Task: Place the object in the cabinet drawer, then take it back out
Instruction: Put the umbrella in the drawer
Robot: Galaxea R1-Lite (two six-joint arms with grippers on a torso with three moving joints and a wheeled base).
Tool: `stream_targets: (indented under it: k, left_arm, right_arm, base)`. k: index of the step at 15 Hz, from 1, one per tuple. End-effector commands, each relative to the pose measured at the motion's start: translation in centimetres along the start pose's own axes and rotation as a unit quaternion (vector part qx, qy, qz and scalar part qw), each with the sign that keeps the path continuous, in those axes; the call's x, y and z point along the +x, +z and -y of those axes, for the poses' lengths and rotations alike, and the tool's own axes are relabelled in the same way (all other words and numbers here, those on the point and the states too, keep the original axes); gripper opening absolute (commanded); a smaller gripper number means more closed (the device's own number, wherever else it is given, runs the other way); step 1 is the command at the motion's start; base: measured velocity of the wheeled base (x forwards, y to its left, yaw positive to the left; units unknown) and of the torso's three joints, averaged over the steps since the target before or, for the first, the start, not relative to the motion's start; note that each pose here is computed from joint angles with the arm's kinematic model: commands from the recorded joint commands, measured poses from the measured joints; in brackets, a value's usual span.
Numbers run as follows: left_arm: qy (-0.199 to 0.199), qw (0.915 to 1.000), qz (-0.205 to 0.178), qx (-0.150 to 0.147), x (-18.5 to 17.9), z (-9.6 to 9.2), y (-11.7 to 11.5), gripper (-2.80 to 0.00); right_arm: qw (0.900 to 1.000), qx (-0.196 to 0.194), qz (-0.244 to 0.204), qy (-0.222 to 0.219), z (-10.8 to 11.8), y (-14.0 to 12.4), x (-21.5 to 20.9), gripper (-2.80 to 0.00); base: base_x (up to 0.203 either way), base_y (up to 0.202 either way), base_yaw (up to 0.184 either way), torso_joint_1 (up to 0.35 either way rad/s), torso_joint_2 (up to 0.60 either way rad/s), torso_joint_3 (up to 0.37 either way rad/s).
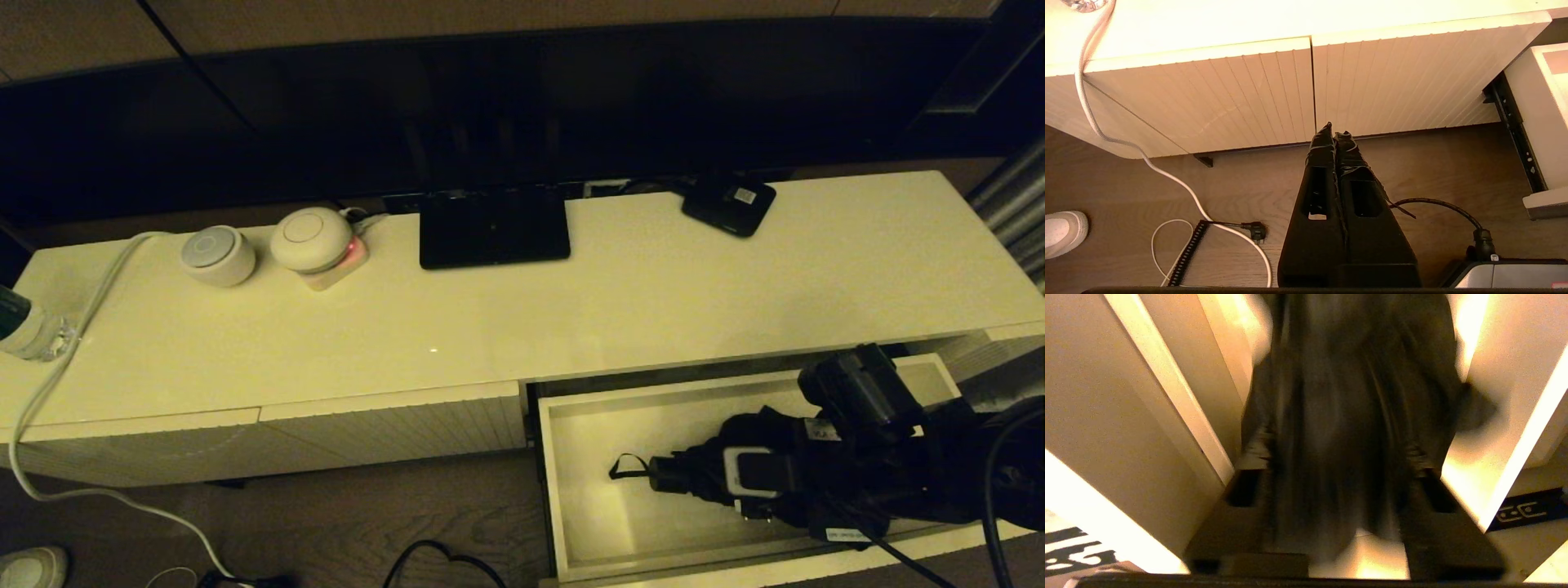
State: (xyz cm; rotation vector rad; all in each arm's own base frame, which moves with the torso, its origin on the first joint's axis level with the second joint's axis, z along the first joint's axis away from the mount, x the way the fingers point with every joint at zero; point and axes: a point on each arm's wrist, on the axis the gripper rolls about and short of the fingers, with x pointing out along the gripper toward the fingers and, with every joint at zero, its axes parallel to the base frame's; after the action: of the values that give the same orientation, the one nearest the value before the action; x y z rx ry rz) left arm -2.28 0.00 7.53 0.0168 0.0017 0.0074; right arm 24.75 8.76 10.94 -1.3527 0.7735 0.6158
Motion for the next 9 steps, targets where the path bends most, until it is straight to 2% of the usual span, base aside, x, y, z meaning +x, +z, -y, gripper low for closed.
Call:
stream_targets:
  k: [1, 5, 7, 9]
  left_arm:
    - [0.0, 1.0, -0.001, 0.0, 0.0, 0.0, -0.1, -2.8]
    - [0.0, 1.0, -0.001, 0.0, 0.0, 0.0, -0.1, -2.8]
    - [-0.001, 1.0, -0.001, 0.0, 0.0, 0.0, -0.1, -2.8]
    - [0.0, 1.0, -0.001, 0.0, 0.0, 0.0, -0.1, -2.8]
  right_arm:
    - [1.0, -0.002, -0.003, 0.0, 0.0, -0.1, 0.0, 0.0]
    - [0.999, 0.012, 0.013, -0.04, 0.7, -0.6, -2.6, 0.0]
    - [0.996, 0.022, 0.035, -0.082, 1.2, -1.1, -5.3, 0.0]
    - [0.99, 0.013, 0.063, -0.127, 1.0, -1.7, -8.7, 0.0]
  base:
    - [0.0, 0.0, 0.0, 0.0, 0.0, 0.0]
    - [0.0, 0.0, 0.0, 0.0, 0.0, 0.0]
    - [0.0, 0.0, 0.0, 0.0, 0.0, 0.0]
    - [0.0, 0.0, 0.0, 0.0, 0.0, 0.0]
